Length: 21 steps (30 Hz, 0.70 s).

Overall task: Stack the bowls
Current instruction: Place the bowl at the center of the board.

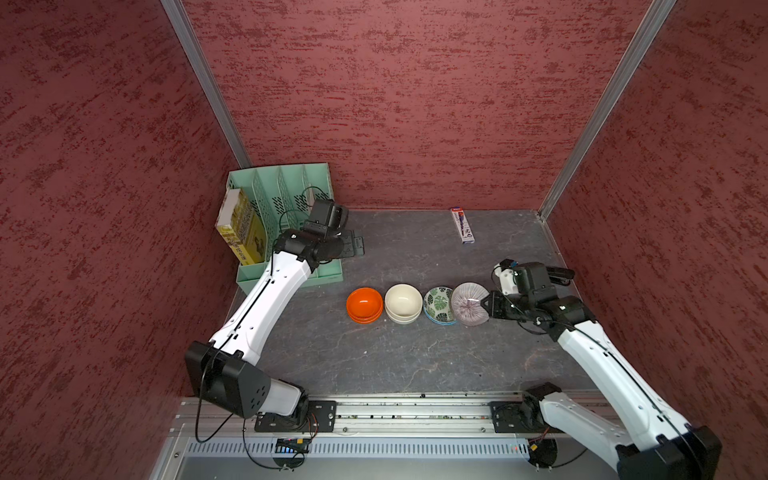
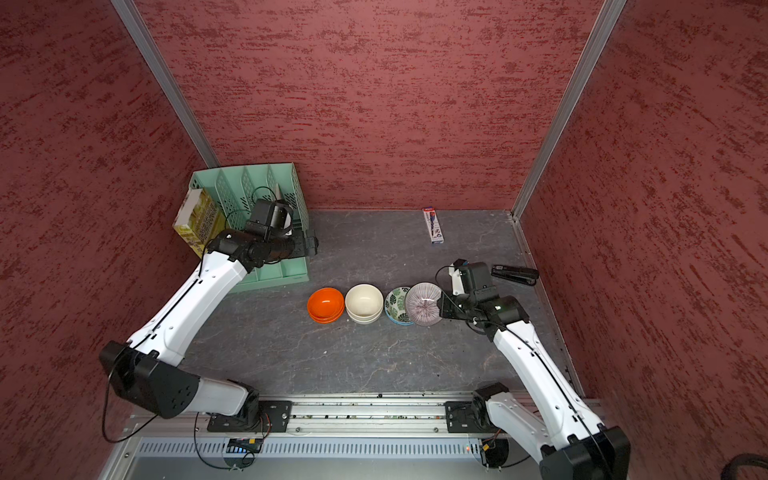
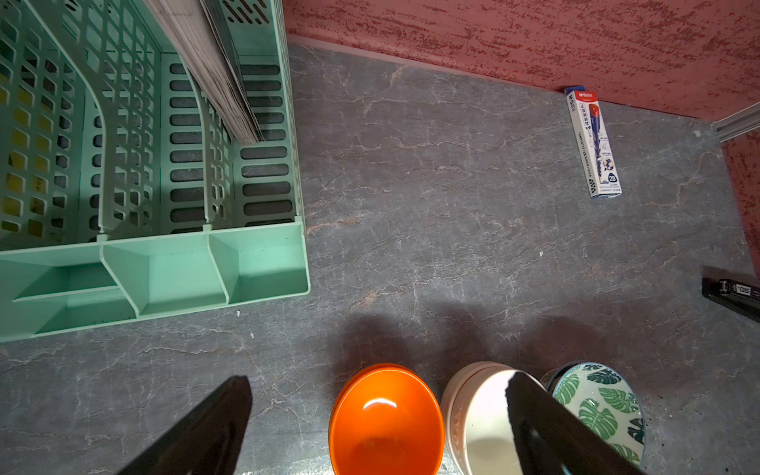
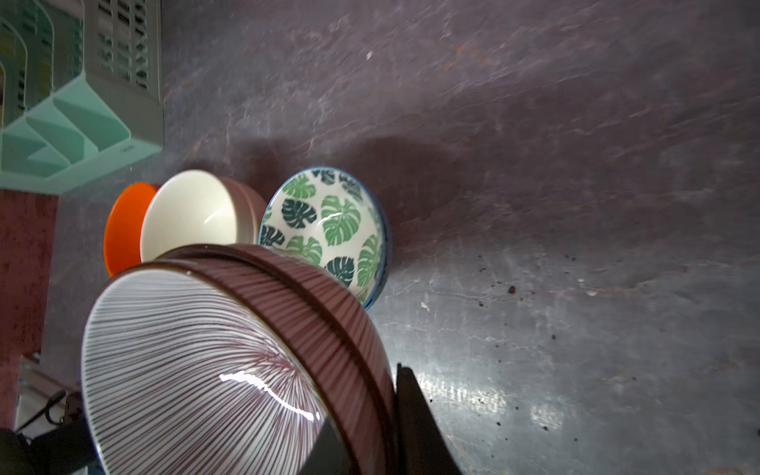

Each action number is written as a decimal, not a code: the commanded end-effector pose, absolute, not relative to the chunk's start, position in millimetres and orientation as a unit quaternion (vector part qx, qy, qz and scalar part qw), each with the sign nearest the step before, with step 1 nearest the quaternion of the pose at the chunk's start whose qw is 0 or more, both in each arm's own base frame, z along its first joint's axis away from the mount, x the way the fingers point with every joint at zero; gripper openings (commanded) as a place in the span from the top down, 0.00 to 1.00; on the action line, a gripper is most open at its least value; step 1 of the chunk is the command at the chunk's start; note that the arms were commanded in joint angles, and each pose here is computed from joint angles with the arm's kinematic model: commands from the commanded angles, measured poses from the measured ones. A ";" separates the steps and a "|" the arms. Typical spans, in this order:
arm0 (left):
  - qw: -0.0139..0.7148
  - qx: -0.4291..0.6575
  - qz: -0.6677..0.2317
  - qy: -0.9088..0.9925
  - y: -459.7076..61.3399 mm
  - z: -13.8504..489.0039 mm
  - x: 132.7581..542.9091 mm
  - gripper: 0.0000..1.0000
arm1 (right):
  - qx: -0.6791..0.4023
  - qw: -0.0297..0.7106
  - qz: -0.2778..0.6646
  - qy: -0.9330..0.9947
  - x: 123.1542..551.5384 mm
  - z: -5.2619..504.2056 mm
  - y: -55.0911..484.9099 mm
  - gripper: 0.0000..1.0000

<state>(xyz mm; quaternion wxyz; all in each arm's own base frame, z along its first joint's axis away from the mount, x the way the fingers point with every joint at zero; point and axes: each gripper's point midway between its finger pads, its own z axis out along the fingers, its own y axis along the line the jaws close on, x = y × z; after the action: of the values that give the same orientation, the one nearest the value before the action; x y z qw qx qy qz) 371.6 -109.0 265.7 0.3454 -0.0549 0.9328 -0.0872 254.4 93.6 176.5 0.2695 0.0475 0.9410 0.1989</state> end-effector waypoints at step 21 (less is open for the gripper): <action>0.356 -0.056 -0.087 0.929 -108.3 271.8 379.2 0.00 | 0.159 0.248 0.188 0.937 298.4 111.7 36.8 0.93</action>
<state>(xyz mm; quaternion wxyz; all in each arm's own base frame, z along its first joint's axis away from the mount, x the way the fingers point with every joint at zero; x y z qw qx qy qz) 373.8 -109.6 265.3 0.3450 -0.0548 0.9329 -0.0871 274.8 36.5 97.8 0.1959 0.1607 0.9521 0.1712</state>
